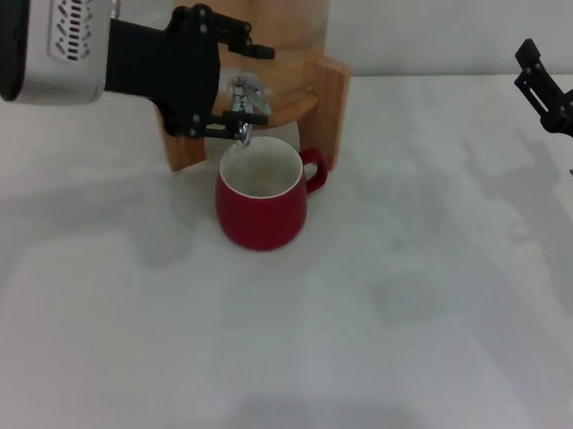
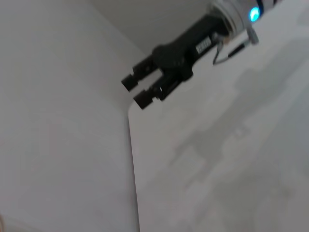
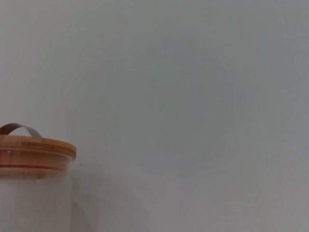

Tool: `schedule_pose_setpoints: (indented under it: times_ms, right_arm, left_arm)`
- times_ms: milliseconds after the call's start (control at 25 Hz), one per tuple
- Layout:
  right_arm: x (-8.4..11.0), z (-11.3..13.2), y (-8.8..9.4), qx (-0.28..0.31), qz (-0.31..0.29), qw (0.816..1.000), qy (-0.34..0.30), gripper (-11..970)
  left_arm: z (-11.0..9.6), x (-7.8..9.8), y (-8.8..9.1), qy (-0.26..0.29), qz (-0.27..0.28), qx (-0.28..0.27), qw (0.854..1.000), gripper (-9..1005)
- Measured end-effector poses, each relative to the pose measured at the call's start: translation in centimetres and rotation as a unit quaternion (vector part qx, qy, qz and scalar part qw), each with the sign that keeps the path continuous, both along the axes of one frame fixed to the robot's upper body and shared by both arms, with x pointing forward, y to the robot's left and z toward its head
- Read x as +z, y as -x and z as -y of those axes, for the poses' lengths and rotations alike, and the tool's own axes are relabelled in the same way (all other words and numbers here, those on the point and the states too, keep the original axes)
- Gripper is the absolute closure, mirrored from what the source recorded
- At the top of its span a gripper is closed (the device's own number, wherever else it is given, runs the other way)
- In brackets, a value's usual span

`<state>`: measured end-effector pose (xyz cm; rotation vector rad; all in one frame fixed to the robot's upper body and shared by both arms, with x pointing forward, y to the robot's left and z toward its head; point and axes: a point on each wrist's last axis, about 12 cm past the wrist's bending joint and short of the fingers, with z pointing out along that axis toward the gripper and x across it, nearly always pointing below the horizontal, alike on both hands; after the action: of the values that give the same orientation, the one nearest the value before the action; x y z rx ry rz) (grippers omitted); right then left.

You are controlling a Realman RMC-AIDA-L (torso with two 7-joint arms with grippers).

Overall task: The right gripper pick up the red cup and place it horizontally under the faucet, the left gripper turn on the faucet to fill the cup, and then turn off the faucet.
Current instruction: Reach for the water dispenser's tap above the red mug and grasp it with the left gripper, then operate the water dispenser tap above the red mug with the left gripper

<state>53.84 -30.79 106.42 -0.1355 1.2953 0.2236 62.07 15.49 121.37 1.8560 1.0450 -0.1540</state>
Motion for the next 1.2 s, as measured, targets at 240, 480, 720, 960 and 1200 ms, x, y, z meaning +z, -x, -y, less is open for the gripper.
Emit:
schedule_pose_setpoints:
  times_ms: [240,480,720,960,1200]
  right_arm:
    - [0.0,0.0,0.0,0.002,-0.001,1.0,-0.001,144]
    - [-0.1,-0.1,0.1,0.005,-0.004,1.0,0.0,144]
    - [-0.2,-0.2,0.1,0.009,-0.006,1.0,-0.004,145]
    - [-0.2,-0.3,0.1,0.014,-0.008,1.0,-0.004,145]
    - [-0.2,-0.3,0.1,0.014,-0.009,1.0,-0.01,145]
  left_arm:
    - [-1.1,-0.5,1.3,0.044,-0.02,0.016,0.999,397]
    - [-2.6,-2.0,2.2,0.087,-0.042,0.042,0.994,397]
    - [-3.0,-2.9,2.6,0.107,-0.061,0.054,0.991,397]
    - [-3.0,-4.0,2.4,0.132,-0.069,0.063,0.987,397]
    - [-2.6,-4.6,2.3,0.161,-0.069,0.069,0.982,397]
